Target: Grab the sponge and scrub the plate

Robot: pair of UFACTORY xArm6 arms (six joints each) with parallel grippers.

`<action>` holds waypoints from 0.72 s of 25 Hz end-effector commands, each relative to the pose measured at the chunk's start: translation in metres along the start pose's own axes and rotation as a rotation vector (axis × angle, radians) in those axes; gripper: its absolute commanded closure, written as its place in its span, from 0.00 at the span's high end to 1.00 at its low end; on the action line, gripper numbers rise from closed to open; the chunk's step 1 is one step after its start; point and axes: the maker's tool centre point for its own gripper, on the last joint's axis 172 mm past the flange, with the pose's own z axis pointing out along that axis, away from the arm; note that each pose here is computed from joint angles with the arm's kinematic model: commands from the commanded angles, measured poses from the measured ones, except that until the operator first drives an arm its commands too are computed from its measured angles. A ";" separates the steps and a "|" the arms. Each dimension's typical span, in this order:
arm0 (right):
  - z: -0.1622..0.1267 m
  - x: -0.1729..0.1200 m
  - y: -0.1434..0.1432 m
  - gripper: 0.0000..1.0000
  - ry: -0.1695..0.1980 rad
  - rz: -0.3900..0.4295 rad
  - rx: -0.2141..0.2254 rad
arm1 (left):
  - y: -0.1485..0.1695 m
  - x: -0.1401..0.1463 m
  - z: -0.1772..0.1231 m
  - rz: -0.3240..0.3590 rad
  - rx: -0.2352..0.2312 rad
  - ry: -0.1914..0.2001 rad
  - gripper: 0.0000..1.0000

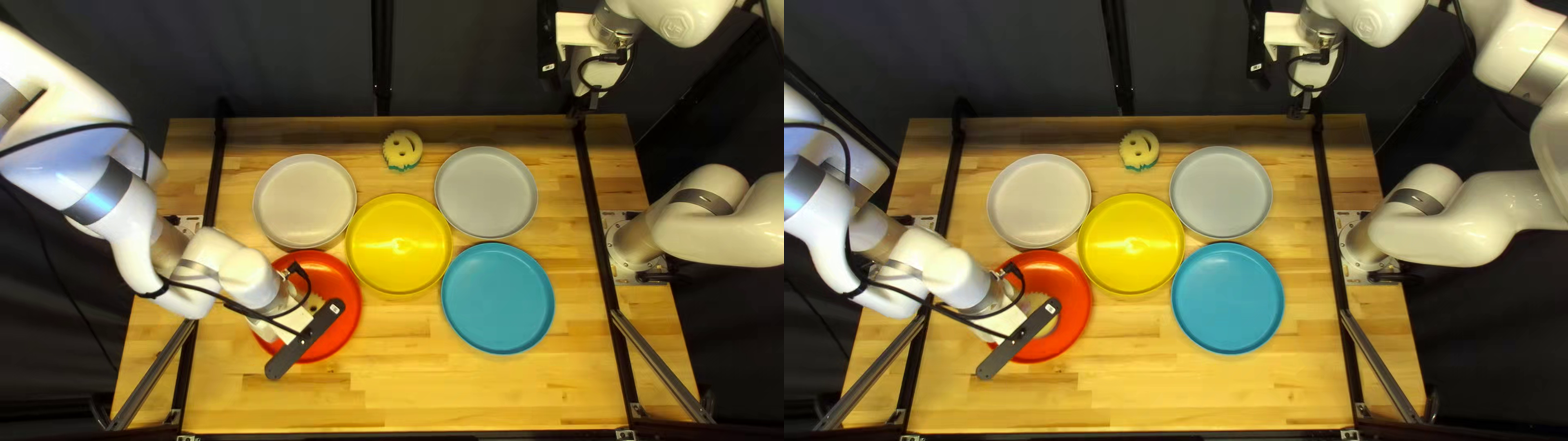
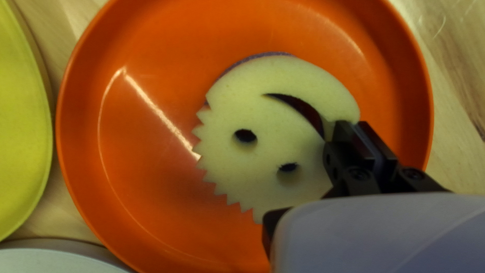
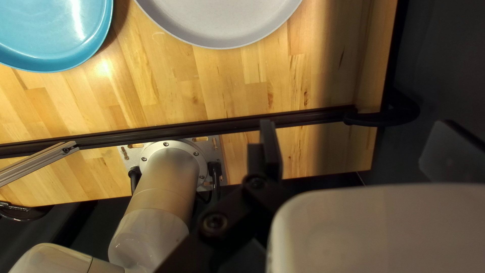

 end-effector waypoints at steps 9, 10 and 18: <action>0.000 0.000 0.000 1.00 0.000 0.000 0.000 | -0.039 -0.034 -0.005 -0.010 0.001 0.007 0.00; 0.000 0.000 0.000 1.00 0.000 0.000 0.000 | -0.044 -0.036 -0.006 -0.010 0.001 0.007 0.00; 0.000 0.000 0.000 1.00 0.000 0.000 0.000 | -0.066 -0.031 -0.017 -0.002 0.006 0.001 0.00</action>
